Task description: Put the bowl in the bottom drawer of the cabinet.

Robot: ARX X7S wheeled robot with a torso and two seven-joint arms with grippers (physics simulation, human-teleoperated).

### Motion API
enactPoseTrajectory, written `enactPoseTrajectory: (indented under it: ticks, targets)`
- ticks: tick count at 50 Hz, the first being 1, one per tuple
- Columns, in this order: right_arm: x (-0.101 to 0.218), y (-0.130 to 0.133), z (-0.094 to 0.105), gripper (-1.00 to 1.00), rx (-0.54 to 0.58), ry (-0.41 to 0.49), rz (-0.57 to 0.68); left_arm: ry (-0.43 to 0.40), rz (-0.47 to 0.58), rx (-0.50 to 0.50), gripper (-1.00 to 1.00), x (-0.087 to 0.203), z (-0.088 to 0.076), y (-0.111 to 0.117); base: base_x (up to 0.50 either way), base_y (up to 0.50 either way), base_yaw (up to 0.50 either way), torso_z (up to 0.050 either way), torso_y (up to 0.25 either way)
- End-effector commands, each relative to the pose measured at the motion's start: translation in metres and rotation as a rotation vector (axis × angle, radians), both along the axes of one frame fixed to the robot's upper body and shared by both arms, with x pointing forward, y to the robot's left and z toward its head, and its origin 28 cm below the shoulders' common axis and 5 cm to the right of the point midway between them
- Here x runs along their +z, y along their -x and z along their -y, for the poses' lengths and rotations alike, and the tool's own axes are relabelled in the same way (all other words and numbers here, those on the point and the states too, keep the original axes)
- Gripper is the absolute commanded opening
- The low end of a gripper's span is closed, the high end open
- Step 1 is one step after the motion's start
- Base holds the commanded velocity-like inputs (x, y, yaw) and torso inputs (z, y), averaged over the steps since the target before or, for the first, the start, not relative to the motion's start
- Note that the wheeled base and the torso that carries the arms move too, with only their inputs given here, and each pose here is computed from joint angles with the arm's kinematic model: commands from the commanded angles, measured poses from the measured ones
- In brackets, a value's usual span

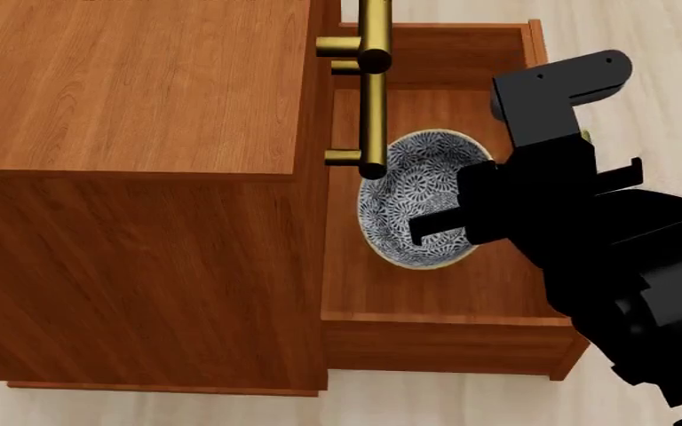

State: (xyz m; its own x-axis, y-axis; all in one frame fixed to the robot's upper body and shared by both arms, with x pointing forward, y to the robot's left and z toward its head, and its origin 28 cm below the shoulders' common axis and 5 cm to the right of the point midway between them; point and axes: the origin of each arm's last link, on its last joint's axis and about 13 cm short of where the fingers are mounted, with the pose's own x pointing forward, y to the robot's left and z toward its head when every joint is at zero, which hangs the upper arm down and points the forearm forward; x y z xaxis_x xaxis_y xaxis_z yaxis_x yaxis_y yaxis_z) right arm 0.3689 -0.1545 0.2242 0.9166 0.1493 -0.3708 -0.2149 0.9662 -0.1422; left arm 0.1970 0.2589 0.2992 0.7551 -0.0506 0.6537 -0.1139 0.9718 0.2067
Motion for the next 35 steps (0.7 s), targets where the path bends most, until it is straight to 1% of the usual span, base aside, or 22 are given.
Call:
enactPoseTrajectory:
  ticks: [1,14,21,22,35]
  targets:
    - [-0.0064,-0.0037,-0.0012,-1.0,0.007,-0.001,-0.007,0.0,-0.001,0.0,1.0,-0.0007,-0.0001,-0.0002,0.0,0.0,0.0,0.0,0.0]
    - [-0.0114,-0.0059,-0.0026,-1.0,0.005,0.0,-0.019,-0.003,-0.004,0.003,1.0,-0.0018,-0.0009,0.0002,0.0,0.0,0.0,0.0,0.0]
    - [-0.0081,-0.0047,-0.0017,-1.0,0.004,0.011,-0.017,-0.003,-0.003,0.003,1.0,-0.0016,-0.0009,0.0003,0.0,0.0,0.0,0.0,0.0]
    - [-0.0078,-0.0043,-0.0017,1.0,0.006,0.014,-0.017,-0.002,-0.003,0.003,1.0,-0.0016,-0.0009,0.0003,0.0,0.0,0.0,0.0,0.0]
    - [-0.0048,0.0002,0.0018,1.0,0.0,0.024,-0.013,-0.002,0.0,0.0,1.0,-0.0007,-0.0001,0.0013,0.0,0.0,0.0,0.0,-0.002]
